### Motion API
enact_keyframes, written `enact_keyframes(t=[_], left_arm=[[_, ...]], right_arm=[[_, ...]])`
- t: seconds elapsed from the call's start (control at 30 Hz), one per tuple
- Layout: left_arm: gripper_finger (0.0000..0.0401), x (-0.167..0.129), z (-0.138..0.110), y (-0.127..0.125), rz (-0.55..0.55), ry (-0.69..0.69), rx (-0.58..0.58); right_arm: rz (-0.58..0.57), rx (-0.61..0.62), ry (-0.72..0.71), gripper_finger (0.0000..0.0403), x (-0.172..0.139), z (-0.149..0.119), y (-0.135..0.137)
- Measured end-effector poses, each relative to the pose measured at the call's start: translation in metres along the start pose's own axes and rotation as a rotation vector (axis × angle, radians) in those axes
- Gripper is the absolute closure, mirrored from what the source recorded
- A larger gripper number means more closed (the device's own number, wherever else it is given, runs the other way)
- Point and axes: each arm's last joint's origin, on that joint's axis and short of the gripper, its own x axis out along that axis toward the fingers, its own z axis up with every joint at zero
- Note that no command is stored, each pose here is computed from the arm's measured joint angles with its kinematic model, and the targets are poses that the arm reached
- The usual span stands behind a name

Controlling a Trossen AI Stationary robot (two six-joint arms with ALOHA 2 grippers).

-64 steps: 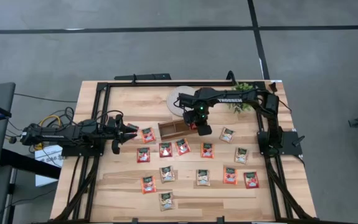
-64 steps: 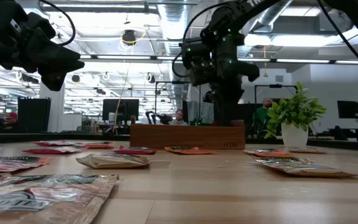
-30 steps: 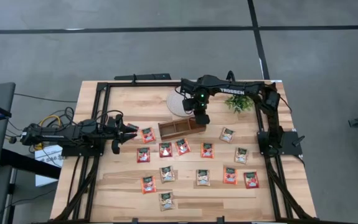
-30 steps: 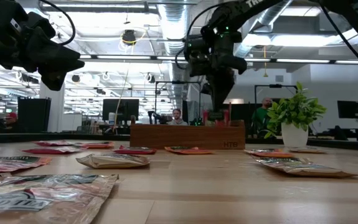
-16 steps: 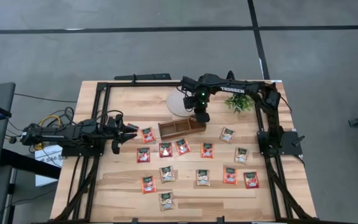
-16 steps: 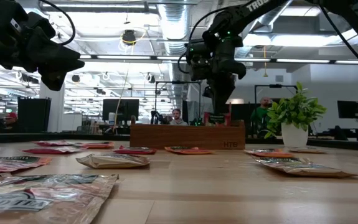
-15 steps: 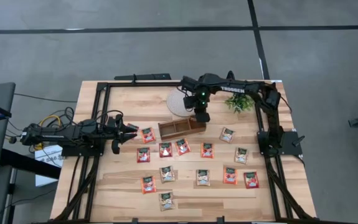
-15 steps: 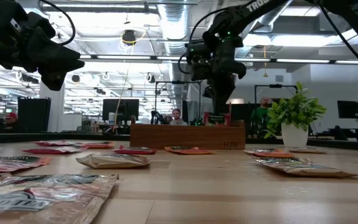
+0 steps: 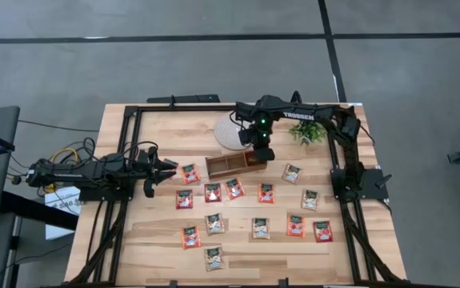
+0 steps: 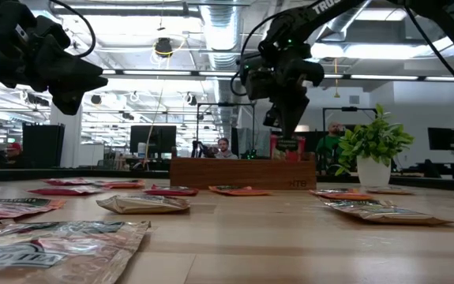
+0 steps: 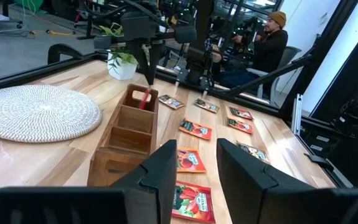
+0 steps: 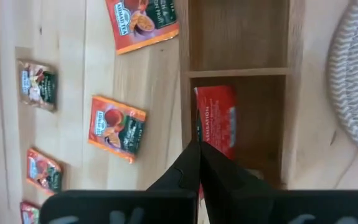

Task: Pick & Place Tea
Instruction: Put the red tea bag into the right slot of the wooden organizer

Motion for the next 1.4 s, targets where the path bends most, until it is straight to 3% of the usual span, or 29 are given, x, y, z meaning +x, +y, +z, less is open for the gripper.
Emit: enact_keyframes(t=[0.73,1.4], left_arm=[[0.0296,0.0,0.0,0.0,0.0,0.0,-0.001],[0.0296,0.0,0.0,0.0,0.0,0.0,-0.002]], right_arm=[[-0.023,-0.034,-0.056,0.0403,-0.002,0.002,-0.007],[-0.118,-0.034,-0.048,0.0403,-0.005,0.001,-0.016]])
